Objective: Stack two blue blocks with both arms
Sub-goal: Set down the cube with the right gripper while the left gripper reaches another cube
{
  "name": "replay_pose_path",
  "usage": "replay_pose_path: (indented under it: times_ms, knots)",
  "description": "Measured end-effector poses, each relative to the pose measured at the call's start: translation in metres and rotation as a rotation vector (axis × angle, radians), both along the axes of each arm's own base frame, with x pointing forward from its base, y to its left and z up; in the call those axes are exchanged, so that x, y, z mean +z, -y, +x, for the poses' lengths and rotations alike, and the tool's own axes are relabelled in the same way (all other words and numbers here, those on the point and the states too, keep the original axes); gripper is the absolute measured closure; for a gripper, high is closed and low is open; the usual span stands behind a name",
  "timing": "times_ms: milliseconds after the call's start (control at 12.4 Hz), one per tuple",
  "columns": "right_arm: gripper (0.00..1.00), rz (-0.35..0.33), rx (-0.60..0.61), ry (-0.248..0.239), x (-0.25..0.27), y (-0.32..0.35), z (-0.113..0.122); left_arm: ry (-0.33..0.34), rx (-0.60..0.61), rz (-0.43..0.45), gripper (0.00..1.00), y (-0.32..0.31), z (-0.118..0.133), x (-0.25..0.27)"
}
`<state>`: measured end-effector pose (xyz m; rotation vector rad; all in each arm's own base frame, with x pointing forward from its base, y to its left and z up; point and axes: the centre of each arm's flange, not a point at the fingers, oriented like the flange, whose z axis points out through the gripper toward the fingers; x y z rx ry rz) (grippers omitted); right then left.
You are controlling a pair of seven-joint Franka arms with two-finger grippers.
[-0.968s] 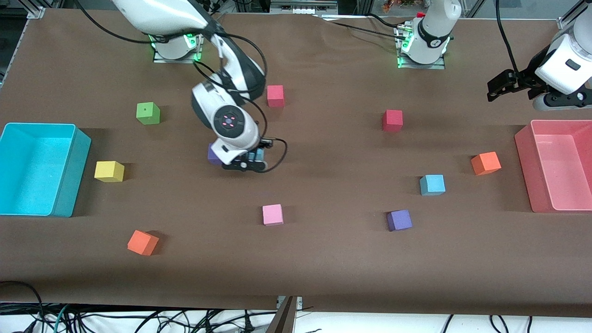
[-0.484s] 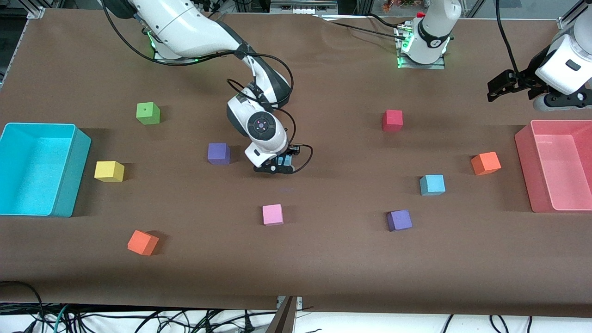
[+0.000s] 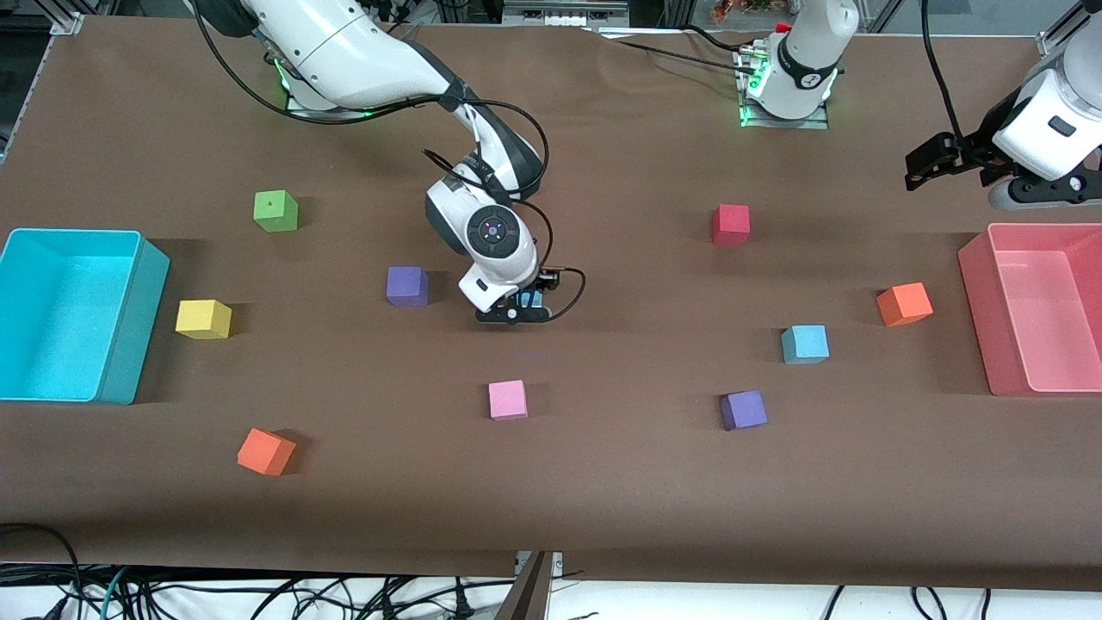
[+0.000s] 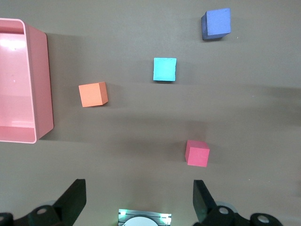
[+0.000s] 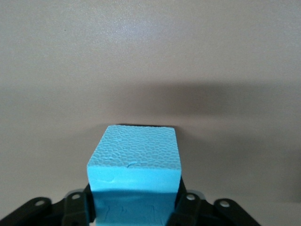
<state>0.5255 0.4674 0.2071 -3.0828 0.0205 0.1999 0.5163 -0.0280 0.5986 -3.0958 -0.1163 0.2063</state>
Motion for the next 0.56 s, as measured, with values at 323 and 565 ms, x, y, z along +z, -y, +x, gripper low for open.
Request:
replay_pose_path:
  times_ms: [323,565]
  knots:
    - [0.0,0.009,-0.001,0.03,0.033,0.003,0.016,0.026,0.0,-0.003,0.0,0.0,0.016,-0.025]
    - [0.0,-0.028,0.063,0.009,0.112,0.048,0.038,0.058,0.003,-0.009,0.0,-0.002,0.04,-0.088]
